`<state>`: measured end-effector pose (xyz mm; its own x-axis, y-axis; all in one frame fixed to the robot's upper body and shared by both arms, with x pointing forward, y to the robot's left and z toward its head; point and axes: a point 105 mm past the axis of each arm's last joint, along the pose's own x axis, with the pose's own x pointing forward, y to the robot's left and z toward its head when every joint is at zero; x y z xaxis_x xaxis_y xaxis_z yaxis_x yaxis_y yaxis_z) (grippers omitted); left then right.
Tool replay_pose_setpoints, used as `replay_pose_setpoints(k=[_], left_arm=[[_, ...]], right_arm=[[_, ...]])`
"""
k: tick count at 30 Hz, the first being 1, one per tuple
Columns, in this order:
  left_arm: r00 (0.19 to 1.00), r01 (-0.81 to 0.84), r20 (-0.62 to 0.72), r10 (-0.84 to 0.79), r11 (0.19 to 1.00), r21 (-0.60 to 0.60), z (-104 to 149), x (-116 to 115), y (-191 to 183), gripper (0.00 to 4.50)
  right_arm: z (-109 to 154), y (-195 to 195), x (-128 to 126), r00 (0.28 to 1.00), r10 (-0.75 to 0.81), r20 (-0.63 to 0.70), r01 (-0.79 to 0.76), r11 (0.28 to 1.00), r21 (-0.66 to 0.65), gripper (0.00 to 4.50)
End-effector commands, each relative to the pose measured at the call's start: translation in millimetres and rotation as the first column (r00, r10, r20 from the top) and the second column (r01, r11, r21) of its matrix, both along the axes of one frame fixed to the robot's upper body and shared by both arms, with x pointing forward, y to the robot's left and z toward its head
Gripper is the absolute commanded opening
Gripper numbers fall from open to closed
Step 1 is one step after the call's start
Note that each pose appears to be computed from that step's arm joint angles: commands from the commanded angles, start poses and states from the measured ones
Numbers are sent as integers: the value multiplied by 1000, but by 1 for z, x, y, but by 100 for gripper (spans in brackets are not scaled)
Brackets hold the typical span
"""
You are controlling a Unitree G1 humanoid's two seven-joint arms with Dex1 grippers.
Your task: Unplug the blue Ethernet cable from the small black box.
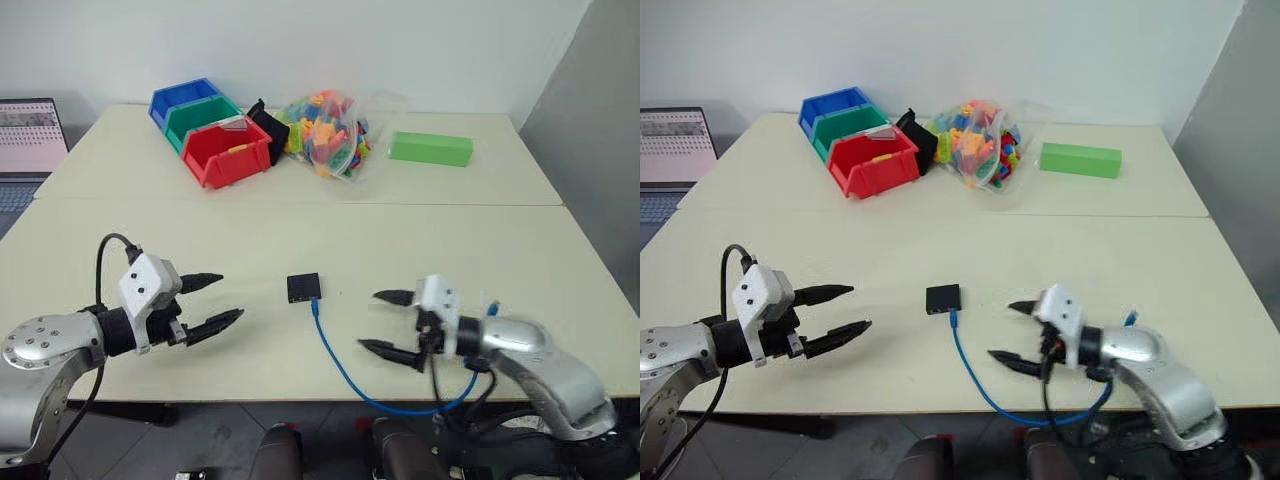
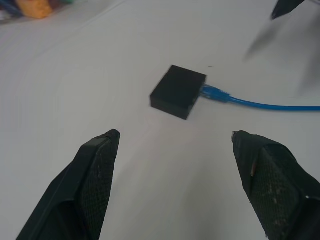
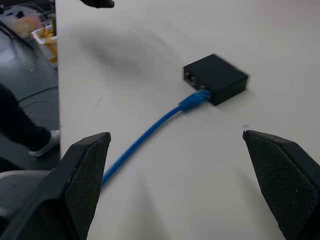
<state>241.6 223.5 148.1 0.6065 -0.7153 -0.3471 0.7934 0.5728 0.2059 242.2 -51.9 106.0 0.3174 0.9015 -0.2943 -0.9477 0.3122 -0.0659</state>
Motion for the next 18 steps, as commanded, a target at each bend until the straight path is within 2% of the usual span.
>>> replay_pose_setpoints(k=[1, 5, 9, 14, 18], left_arm=[[988, 147, -52, -146, 989, 8, 3, -20, -3, 383], [969, 219, -122, -213, 975, 35, -4, -31, -1, 383], [960, 252, -139, -241, 965, 69, -9, -35, 2, 383], [958, 265, -133, -255, 962, 61, -13, -34, 3, 383], [957, 273, -123, -264, 960, 58, -13, -31, 1, 383]], right_arm=[[-1, 23, 8, 1000, 19, 23, -18, 999, -39, 449], [-7, 37, 15, 1000, -5, 0, 5, 998, -56, 449], [-24, 42, 28, 997, -83, -4, 82, 987, -135, 449], [-33, 49, 24, 993, -88, -72, 75, 982, -172, 449], [-35, 53, 25, 993, -94, -66, 79, 977, -199, 372]])
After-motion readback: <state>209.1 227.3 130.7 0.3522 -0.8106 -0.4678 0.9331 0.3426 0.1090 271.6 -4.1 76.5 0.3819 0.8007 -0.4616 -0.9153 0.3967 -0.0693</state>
